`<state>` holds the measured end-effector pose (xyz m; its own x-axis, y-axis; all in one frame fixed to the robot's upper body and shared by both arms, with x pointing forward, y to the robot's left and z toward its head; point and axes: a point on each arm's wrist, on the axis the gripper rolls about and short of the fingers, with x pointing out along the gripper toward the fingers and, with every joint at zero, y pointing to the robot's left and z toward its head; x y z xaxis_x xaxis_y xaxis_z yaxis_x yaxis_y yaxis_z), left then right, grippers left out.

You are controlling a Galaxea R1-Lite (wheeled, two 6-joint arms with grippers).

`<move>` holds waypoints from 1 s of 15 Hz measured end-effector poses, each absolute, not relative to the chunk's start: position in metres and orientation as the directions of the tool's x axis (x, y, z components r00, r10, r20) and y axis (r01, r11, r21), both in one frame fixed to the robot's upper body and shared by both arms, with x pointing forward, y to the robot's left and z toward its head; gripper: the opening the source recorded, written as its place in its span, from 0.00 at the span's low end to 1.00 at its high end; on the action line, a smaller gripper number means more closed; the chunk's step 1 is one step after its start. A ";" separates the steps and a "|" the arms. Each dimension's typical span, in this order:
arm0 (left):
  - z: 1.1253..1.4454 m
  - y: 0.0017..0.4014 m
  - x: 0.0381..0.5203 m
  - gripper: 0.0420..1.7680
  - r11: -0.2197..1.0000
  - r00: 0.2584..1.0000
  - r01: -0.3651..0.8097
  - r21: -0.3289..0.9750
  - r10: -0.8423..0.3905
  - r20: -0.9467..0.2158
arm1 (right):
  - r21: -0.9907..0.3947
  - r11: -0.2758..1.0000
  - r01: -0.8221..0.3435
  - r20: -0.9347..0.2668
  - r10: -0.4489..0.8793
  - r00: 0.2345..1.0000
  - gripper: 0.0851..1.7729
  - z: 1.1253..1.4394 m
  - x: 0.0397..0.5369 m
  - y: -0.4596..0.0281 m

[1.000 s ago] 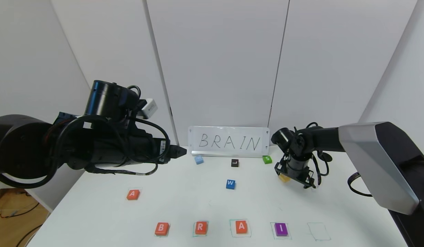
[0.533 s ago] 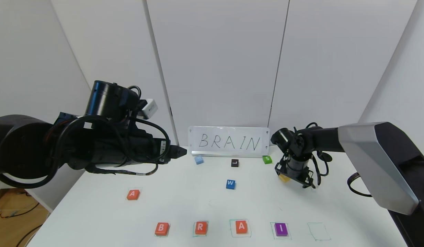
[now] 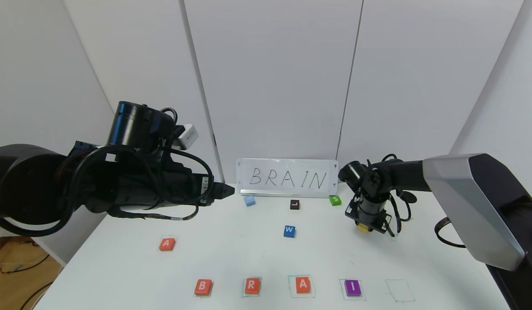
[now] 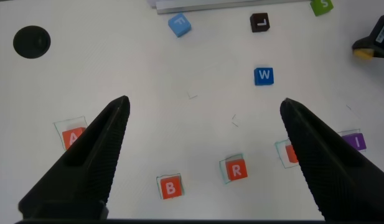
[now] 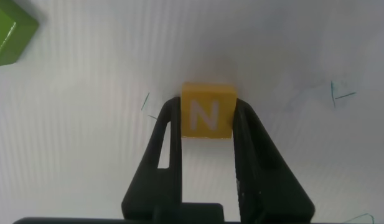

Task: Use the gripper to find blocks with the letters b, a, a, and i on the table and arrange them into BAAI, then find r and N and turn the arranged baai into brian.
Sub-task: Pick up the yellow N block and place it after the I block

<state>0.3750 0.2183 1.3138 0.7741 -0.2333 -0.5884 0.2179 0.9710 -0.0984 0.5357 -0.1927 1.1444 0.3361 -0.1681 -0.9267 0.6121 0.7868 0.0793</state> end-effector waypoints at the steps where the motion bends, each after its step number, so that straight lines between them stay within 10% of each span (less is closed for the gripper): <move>1: 1.314 0.218 0.375 0.97 0.971 0.774 0.218 -0.098 -0.233 -0.588 | 0.079 0.787 0.612 -0.927 -0.168 0.336 0.27 1.144 0.536 -0.193; 15: 1.314 0.218 0.375 0.97 0.971 0.775 0.219 -0.098 -0.234 -0.587 | 0.058 0.827 0.559 -0.930 -0.160 0.332 0.27 1.187 0.517 -0.193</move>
